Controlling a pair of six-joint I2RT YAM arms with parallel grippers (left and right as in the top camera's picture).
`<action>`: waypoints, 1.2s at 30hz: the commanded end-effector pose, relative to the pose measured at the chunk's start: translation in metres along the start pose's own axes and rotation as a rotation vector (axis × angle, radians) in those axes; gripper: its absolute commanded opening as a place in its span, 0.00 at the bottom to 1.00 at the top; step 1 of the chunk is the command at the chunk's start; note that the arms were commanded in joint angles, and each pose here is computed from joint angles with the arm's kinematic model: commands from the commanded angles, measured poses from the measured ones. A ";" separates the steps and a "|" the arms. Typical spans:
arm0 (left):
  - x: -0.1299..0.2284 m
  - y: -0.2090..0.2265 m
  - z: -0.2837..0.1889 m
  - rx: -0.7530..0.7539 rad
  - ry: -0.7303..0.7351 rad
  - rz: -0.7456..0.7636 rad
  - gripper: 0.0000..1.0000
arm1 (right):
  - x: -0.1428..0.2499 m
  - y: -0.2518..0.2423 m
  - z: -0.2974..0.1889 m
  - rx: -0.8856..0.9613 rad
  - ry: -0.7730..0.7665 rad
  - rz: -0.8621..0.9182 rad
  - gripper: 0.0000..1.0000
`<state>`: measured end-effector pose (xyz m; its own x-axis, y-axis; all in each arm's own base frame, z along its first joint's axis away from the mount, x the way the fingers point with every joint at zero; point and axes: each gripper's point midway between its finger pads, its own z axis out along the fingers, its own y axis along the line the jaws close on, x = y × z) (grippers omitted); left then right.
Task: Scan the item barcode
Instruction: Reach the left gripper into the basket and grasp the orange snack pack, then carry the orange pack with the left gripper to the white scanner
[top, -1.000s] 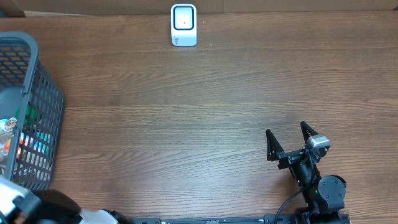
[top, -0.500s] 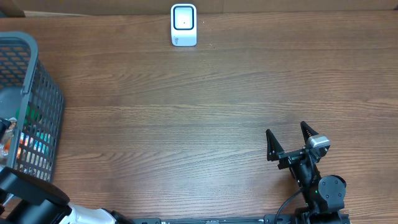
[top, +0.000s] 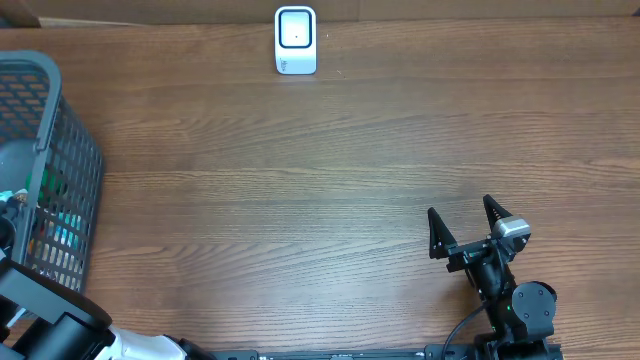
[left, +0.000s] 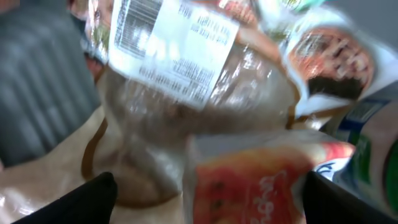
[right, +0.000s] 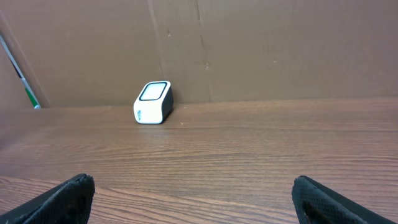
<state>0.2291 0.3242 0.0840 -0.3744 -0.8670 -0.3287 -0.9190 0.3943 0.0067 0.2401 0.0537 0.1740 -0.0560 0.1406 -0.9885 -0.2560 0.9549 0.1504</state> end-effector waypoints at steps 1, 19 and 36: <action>0.004 -0.009 0.011 0.035 -0.006 0.029 0.80 | 0.002 0.000 0.000 -0.003 -0.004 0.002 1.00; 0.002 -0.016 0.009 0.049 -0.032 0.037 0.04 | 0.002 0.000 0.000 -0.003 -0.004 0.002 1.00; -0.080 -0.106 -0.257 0.744 -0.383 -0.091 0.04 | 0.002 0.000 0.000 -0.003 -0.004 0.002 1.00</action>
<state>0.3024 0.3197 0.2685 -0.1618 -0.8010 -0.5763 -0.7919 0.4539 -0.4085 0.2401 0.0537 0.1741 -0.0556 0.1407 -0.9885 -0.2560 0.9549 0.1503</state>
